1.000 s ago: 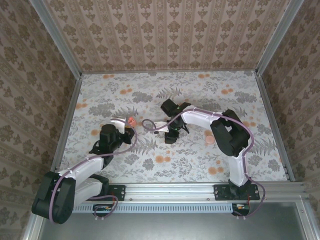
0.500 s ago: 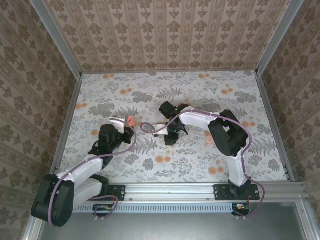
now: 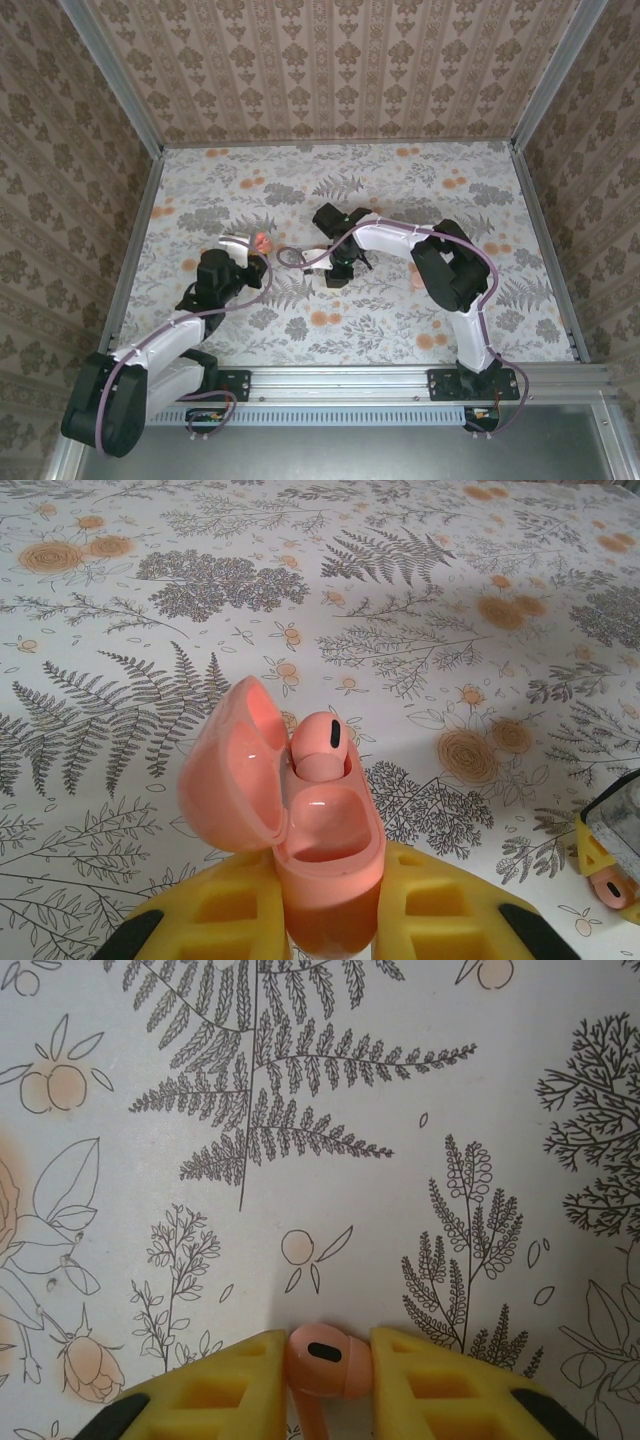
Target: Insert the wireless bluetooth earbuds into the charging case
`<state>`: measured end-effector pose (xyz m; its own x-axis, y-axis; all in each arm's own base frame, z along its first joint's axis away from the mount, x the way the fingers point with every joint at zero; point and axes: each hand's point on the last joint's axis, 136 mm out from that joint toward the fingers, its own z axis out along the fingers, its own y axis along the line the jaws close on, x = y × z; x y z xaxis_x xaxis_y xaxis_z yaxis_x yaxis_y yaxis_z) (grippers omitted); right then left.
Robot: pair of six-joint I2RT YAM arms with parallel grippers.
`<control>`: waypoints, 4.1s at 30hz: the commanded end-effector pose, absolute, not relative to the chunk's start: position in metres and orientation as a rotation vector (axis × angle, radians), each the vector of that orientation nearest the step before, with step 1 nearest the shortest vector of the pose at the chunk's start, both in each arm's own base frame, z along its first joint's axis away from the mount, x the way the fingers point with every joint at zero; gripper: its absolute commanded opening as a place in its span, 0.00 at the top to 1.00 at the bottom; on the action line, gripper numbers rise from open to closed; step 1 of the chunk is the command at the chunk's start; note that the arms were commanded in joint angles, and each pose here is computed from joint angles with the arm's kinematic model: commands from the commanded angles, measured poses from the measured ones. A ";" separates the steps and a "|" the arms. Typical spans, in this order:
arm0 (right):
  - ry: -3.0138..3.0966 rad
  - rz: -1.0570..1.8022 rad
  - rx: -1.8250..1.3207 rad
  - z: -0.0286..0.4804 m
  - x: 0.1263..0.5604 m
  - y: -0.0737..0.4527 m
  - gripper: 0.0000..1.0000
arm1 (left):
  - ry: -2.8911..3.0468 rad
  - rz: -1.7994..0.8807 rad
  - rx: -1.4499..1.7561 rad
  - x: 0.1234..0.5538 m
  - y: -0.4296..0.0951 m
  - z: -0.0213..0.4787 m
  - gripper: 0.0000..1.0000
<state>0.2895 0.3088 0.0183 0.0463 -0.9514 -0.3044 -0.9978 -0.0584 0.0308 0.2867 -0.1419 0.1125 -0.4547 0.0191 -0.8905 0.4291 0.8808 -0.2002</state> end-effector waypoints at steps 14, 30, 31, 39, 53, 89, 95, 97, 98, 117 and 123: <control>2.061 0.509 -1.432 0.084 0.328 0.334 0.82 | 1.914 -0.643 0.393 0.289 -0.166 0.134 0.85; 1.746 0.815 -0.600 0.212 0.377 0.309 0.82 | 1.718 -0.861 0.564 0.324 -0.240 0.188 0.85; 1.724 0.822 -0.589 0.218 0.378 0.308 0.82 | 1.706 -0.869 0.574 0.328 -0.243 0.193 0.85; 1.569 0.855 -0.507 0.259 0.378 0.293 0.81 | 1.642 -0.943 0.659 0.338 -0.274 0.213 0.85; 1.440 0.879 -0.475 0.287 0.370 0.285 0.81 | 1.568 -1.030 0.713 0.339 -0.299 0.235 0.85; 1.452 0.877 -0.455 0.286 0.380 0.285 0.81 | 1.506 -1.087 0.760 0.319 -0.322 0.250 0.84; 1.664 0.888 -0.467 0.257 0.365 0.278 0.81 | 1.598 -0.992 0.751 0.324 -0.300 0.215 0.84; 1.778 0.896 -0.461 0.238 0.356 0.275 0.81 | 1.632 -0.947 0.731 0.326 -0.289 0.203 0.84; 1.828 0.895 -0.448 0.230 0.353 0.272 0.81 | 1.647 -0.931 0.724 0.327 -0.285 0.199 0.84; 2.486 0.631 -0.069 0.096 0.291 0.196 0.81 | 1.756 -0.841 0.841 0.301 -0.270 0.162 0.84; 2.612 0.557 0.035 0.071 0.272 0.180 0.81 | 1.762 -0.839 0.860 0.296 -0.268 0.162 0.84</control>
<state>0.2853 0.1953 0.0846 -0.8592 0.0788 -0.5055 -0.1651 0.8925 0.4197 0.3039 -0.2670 0.1597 -0.3112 0.1549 -0.9377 0.8228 0.5376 -0.1842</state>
